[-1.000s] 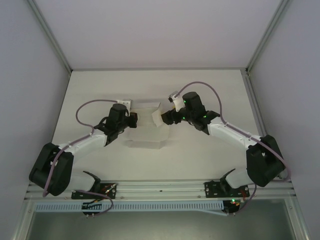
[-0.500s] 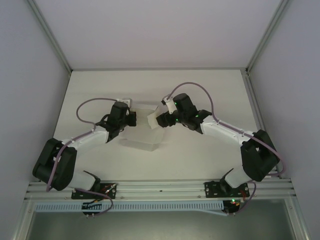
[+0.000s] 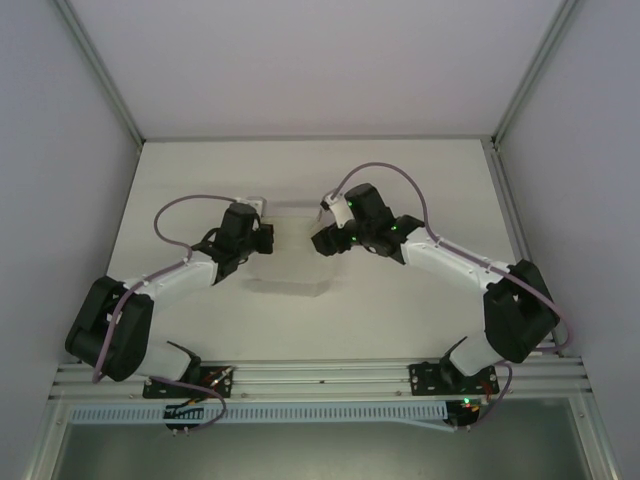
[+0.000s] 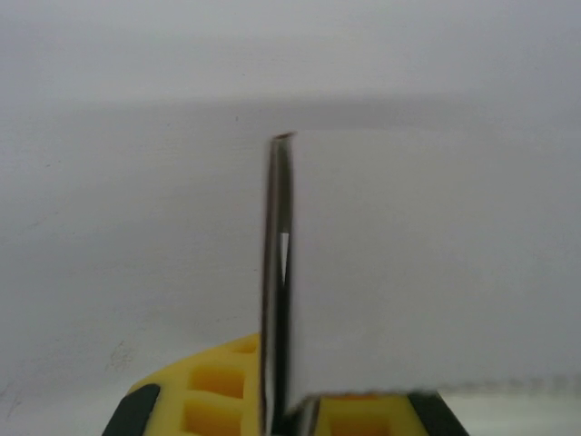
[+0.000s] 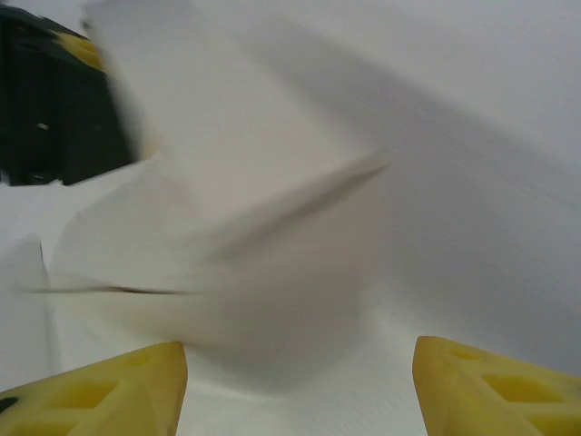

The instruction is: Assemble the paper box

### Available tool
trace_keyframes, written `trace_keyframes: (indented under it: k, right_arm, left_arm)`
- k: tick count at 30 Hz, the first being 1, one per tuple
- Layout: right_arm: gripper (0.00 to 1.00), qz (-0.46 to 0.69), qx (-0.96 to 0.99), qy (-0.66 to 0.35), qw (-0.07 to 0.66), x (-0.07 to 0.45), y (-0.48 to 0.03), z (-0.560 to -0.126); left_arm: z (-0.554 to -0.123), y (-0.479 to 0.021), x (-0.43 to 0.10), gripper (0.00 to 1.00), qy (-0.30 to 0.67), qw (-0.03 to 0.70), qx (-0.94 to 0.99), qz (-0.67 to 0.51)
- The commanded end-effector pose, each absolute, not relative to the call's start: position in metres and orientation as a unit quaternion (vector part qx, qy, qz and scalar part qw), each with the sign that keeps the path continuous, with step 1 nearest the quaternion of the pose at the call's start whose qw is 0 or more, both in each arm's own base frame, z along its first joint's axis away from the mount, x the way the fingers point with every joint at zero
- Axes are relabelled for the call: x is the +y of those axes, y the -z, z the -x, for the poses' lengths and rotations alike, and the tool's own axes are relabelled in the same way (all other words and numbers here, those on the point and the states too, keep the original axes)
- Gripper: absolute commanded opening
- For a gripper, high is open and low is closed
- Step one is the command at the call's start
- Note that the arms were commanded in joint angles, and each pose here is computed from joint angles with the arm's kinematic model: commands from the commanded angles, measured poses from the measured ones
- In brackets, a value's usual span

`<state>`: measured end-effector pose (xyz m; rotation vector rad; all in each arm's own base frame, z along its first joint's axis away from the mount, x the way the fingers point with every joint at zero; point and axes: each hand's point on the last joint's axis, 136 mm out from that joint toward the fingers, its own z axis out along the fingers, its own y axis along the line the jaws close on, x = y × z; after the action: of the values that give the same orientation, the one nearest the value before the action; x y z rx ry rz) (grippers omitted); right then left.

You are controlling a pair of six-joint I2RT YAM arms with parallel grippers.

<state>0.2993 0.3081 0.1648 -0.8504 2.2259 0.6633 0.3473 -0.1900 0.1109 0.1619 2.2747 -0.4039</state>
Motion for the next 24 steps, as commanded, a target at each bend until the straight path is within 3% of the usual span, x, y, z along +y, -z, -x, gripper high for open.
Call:
trace_keyframes:
  k: [1, 9, 20, 24]
  right_arm:
    - [0.66, 0.36, 0.83, -0.287, 0.316, 0.325, -0.179, -0.287]
    - [0.65, 0.341, 0.847, -0.248, 0.322, 0.318, -0.171, -0.301]
    - [0.62, 0.28, 0.858, -0.168, 0.397, 0.301, -0.165, -0.334]
    - [0.44, 0.238, 0.852, -0.115, 0.452, 0.301, -0.173, -0.351]
  left_arm:
    - [-0.349, -0.128, -0.202, 0.0, 0.178, 0.415, 0.888, -0.087]
    - [-0.346, -0.141, -0.209, 0.0, 0.202, 0.425, 0.877, -0.099]
    - [-0.344, -0.148, -0.215, 0.0, 0.221, 0.426, 0.872, -0.098]
    - [-0.347, -0.147, -0.217, 0.0, 0.223, 0.42, 0.875, -0.088]
